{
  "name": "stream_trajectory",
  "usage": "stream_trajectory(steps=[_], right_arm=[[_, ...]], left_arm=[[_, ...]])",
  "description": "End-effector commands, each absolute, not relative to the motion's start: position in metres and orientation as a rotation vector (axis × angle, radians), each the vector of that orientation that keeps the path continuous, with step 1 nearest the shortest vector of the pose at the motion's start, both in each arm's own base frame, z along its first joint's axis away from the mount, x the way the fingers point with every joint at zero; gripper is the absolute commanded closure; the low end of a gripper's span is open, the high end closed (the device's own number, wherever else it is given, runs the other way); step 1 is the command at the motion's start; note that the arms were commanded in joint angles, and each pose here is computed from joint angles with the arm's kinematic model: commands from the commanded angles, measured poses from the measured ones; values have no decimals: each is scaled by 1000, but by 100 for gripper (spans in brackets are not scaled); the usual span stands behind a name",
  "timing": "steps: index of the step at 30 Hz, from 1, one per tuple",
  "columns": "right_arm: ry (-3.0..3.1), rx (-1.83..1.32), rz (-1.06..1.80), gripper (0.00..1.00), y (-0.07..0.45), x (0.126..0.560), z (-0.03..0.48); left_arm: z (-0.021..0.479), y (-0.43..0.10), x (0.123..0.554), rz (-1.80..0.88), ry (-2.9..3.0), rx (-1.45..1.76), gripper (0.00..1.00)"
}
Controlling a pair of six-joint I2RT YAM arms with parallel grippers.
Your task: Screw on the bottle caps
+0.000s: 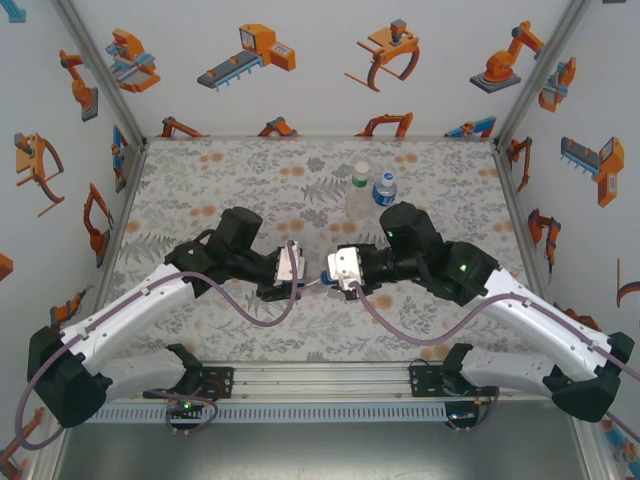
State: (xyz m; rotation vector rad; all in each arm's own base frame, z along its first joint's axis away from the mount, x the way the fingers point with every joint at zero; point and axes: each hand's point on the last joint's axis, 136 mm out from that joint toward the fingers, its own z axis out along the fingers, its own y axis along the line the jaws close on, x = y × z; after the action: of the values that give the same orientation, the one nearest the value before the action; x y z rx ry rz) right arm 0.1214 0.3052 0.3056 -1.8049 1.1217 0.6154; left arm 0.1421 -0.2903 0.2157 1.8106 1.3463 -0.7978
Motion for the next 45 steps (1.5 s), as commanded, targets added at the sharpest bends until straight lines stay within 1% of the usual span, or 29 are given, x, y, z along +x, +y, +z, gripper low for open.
stream_trajectory(steps=[1, 5, 7, 12, 14, 15, 16, 19, 24, 27, 30, 33, 35, 40, 42, 43, 45], right_arm=[[1063, -1815, 633, 59, 310, 116, 309], [1067, -1816, 634, 65, 309, 115, 307], [1068, -1817, 637, 70, 308, 114, 307], [1163, -1739, 672, 85, 310, 120, 309], [1258, -1651, 706, 92, 311, 126, 311], [1332, -1579, 725, 98, 311, 132, 312], [1395, -1506, 737, 100, 311, 139, 313], [1650, -1173, 787, 100, 304, 165, 315], [2044, -484, 962, 100, 283, 196, 304], [2199, -47, 1063, 100, 269, 204, 284], [2279, 251, 1124, 100, 261, 205, 270], [2290, 388, 1170, 100, 262, 207, 267], [2282, 414, 1223, 100, 268, 208, 269], [2266, 368, 1217, 100, 271, 210, 273], [2241, 282, 1180, 100, 269, 211, 279], [2226, 233, 1165, 98, 268, 211, 284], [2183, 117, 1139, 86, 268, 211, 298]], left_arm=[[232, -292, 136, -810, 1271, 1813, 100], [232, -292, 136, -809, 1267, 1815, 100], [232, -292, 136, -810, 1267, 1815, 100], [232, -292, 136, -811, 1269, 1816, 100], [231, -292, 137, -809, 1272, 1815, 100], [232, -292, 136, -807, 1269, 1815, 100], [232, -291, 137, -805, 1271, 1814, 100], [232, -291, 137, -797, 1271, 1813, 100], [233, -292, 138, -797, 1270, 1812, 100], [233, -292, 138, -799, 1270, 1812, 100], [233, -292, 137, -801, 1270, 1812, 100], [234, -292, 137, -802, 1268, 1811, 100], [234, -292, 137, -803, 1269, 1812, 100], [234, -292, 137, -807, 1268, 1812, 100], [234, -292, 137, -808, 1269, 1812, 100], [234, -292, 137, -807, 1266, 1812, 100], [234, -292, 137, -806, 1268, 1811, 100]])
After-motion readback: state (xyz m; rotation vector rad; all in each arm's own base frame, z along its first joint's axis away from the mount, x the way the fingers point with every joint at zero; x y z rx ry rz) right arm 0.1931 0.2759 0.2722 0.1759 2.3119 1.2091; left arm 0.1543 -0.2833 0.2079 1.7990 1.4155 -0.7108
